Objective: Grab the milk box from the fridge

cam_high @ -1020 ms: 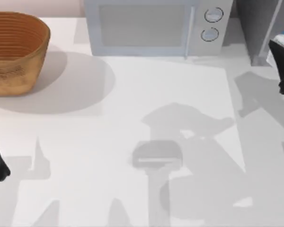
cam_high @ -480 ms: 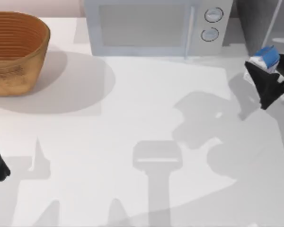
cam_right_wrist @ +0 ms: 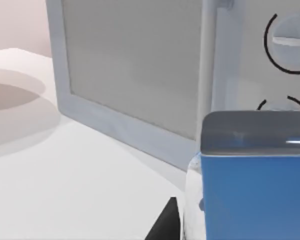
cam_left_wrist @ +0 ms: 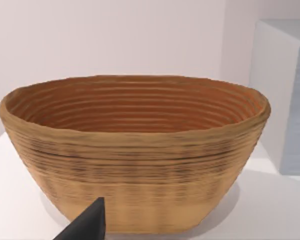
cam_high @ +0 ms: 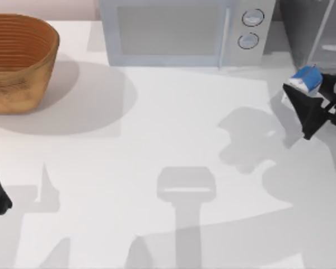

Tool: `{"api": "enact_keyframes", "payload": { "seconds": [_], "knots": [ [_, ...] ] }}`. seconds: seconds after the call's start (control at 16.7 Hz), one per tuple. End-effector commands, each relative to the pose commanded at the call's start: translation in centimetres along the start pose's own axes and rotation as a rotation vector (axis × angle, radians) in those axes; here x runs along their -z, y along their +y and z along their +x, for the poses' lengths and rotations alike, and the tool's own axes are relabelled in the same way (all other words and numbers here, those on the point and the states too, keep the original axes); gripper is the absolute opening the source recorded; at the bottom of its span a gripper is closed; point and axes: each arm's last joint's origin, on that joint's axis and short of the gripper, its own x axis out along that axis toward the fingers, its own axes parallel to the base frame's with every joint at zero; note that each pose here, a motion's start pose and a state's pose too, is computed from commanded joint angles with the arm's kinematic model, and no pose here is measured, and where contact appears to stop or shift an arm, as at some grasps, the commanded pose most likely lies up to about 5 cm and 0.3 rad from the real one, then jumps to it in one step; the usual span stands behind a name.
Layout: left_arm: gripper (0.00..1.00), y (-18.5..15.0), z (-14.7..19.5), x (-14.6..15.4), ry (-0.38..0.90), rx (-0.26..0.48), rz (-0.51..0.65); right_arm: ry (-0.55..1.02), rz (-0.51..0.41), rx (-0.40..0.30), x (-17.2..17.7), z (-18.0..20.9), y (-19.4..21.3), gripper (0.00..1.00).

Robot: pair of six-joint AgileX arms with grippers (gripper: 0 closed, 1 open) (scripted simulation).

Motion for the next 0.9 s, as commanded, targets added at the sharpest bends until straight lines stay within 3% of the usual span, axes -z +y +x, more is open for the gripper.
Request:
{"api": "enact_keyframes", "payload": {
  "seconds": [0.3,0.66,0.9],
  "knots": [
    [1.00,0.0,0.0,0.0,0.000,0.000,0.000,0.006,0.007,-0.004,0.3,0.5,0.2,0.00],
    [1.00,0.0,0.0,0.0,0.000,0.000,0.000,-0.002,-0.001,0.000,1.9,5.8,0.0,0.00],
    [1.00,0.0,0.0,0.0,0.000,0.000,0.000,0.000,0.000,0.000,2.0,6.2,0.1,0.00]
  ]
}}
